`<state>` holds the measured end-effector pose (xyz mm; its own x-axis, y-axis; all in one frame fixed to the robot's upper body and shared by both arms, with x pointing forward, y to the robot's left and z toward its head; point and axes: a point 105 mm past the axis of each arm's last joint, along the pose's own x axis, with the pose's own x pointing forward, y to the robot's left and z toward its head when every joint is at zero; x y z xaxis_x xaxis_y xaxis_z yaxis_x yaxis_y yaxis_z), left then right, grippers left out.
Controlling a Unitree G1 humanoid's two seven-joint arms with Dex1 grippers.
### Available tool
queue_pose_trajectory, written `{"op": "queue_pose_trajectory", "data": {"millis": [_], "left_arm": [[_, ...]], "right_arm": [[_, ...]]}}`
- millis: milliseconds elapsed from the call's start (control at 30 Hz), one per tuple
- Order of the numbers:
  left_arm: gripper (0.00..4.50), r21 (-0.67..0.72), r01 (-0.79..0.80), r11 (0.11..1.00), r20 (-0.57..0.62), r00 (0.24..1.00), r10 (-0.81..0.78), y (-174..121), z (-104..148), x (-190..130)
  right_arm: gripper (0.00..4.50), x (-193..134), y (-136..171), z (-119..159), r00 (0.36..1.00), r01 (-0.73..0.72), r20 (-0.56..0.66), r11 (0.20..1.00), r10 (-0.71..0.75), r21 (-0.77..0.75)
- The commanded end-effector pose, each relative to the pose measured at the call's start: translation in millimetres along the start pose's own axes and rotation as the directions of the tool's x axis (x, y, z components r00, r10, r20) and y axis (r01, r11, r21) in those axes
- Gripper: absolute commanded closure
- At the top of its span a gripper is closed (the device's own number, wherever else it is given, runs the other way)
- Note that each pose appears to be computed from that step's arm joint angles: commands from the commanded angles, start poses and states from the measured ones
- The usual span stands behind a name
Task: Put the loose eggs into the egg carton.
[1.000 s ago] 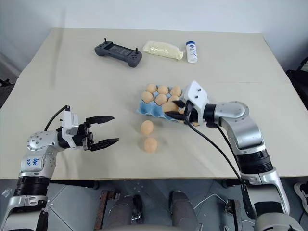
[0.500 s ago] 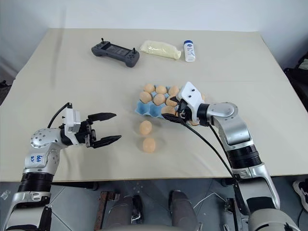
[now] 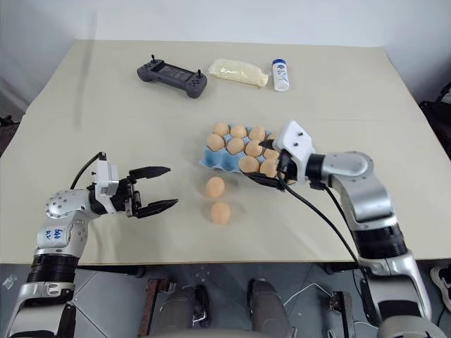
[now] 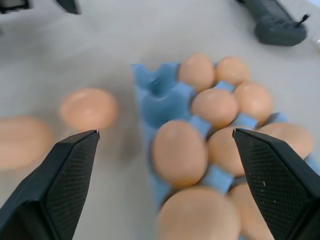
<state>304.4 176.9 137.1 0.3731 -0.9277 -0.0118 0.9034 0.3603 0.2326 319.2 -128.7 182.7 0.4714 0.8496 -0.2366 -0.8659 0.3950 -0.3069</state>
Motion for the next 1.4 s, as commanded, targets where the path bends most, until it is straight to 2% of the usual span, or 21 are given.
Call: {"op": "queue_pose_trajectory", "data": {"millis": [33, 300, 633, 833, 900, 1033, 1267, 1400], "left_arm": [[0.00, 0.039, -0.010, 0.999, 0.030, 1.000, 0.009, -2.2, 10.0, 0.8], [0.00, 0.047, -0.086, 0.995, 0.033, 0.996, 0.084, -6.0, 13.0, -7.1], [0.00, 0.098, -0.169, 0.981, 0.058, 0.985, 0.164, -24.0, 34.4, -3.8], [0.00, 0.082, -0.234, 0.969, 0.038, 0.972, 0.232, -44.5, 44.4, 19.0], [0.00, 0.079, -0.269, 0.960, 0.068, 0.962, 0.264, -51.2, 51.6, 31.1], [0.00, 0.031, -0.359, 0.933, 0.066, 0.932, 0.357, -53.1, 55.5, 43.2], [0.00, -0.033, -0.284, 0.958, 0.067, 0.956, 0.286, -79.8, 59.8, 70.8], [0.00, -0.115, -0.262, 0.958, -0.012, 0.965, 0.263, -92.2, 51.2, 84.8]], "right_arm": [[0.03, -24.2, 11.0, 13.3, 0.999, -0.028, 0.043, 0.999, 0.030, -0.027], [0.03, -65.3, 31.2, -1.2, 0.996, -0.084, 0.019, 0.994, 0.083, 0.073], [0.03, -65.0, 33.5, -6.1, 0.992, -0.127, 0.037, 0.988, 0.125, 0.091], [0.03, -57.2, 29.2, -4.5, 0.986, -0.159, 0.058, 0.983, 0.154, 0.091], [0.03, -54.0, 27.4, -5.5, 0.983, -0.179, 0.053, 0.979, 0.174, 0.094], [0.03, -48.9, 23.8, -5.5, 0.979, -0.203, 0.053, 0.975, 0.199, 0.094], [0.03, -48.0, 19.8, -7.1, 0.971, -0.237, 0.058, 0.967, 0.232, 0.095], [0.03, -52.7, 23.5, -8.6, 0.959, -0.279, 0.088, 0.956, 0.271, 0.092]]}}
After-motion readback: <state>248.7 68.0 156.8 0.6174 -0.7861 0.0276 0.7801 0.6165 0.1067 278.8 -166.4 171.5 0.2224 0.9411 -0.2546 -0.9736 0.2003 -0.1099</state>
